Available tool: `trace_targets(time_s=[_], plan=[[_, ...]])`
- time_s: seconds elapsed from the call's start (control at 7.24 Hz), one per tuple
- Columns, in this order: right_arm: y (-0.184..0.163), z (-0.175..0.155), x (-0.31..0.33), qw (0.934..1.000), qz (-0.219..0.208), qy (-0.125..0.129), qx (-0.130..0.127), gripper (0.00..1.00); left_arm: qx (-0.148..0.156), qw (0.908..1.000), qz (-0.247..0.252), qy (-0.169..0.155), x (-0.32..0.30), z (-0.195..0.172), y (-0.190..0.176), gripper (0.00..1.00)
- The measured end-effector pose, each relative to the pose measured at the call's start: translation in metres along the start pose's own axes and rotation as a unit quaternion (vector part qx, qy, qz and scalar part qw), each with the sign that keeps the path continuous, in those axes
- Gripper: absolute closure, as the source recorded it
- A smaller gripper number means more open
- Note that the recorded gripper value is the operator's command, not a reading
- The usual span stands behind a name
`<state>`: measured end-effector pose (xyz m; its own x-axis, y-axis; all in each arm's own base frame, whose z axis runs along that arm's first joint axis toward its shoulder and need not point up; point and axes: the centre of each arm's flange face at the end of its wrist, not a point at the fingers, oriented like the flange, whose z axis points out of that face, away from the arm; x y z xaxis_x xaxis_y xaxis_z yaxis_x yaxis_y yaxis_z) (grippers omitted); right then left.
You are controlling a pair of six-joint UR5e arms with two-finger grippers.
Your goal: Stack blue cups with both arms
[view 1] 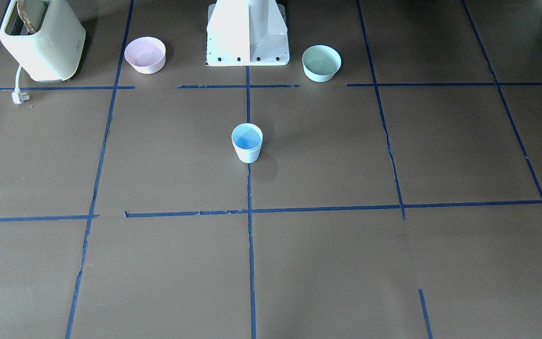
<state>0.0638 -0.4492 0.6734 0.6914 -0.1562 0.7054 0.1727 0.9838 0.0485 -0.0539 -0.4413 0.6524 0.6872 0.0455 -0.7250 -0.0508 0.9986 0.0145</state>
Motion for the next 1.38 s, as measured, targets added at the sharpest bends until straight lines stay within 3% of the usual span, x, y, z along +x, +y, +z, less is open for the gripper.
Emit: trace_targets(time_s=[1.38], plan=[[-0.0005, 0.0001, -0.0015, 1.0000, -0.001, -0.001, 0.000, 0.00, 0.003, 1.0000, 0.003, 0.000, 0.0025, -0.0024, -0.0004, 0.00]])
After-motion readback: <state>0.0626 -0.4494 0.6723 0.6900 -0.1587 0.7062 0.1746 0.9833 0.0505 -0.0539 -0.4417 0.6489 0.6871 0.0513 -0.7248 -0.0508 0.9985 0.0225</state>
